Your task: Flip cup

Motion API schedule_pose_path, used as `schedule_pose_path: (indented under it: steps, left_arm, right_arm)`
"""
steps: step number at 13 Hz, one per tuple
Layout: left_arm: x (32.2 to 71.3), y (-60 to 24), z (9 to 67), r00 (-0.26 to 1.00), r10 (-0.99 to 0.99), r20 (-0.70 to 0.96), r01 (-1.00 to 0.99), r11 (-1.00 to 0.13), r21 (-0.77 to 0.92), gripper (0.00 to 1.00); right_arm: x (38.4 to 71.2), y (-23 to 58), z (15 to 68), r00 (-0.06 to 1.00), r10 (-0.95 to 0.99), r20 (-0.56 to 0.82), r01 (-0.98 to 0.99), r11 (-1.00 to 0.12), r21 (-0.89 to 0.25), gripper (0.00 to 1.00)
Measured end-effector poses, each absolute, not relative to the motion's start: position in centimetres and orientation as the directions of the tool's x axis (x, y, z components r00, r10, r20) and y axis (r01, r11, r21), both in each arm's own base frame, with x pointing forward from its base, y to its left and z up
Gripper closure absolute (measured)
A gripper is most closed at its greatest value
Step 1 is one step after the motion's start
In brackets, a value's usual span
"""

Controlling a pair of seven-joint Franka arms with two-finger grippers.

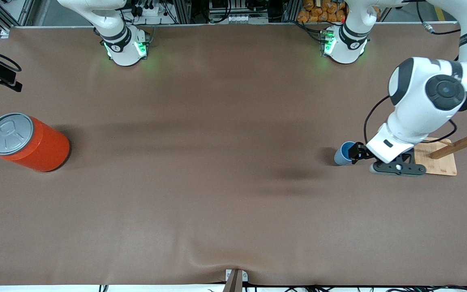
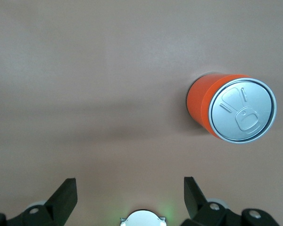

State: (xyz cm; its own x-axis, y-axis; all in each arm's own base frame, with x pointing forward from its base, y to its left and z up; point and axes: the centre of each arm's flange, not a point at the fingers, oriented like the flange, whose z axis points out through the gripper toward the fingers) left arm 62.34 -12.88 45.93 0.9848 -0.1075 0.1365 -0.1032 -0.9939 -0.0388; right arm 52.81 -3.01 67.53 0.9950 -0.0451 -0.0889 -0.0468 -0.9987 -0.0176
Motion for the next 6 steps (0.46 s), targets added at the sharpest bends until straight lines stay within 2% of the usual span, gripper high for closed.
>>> schedule_pose_path:
  steps: [6]
  left_arm:
    - [63.5,-10.1,49.8,0.986,-0.058,0.159,-0.054,-0.998,-0.03,0.0]
  right_arm:
    - [52.9,-2.9,67.4,0.995,-0.043,-0.092,-0.045,-0.999,-0.018,0.0]
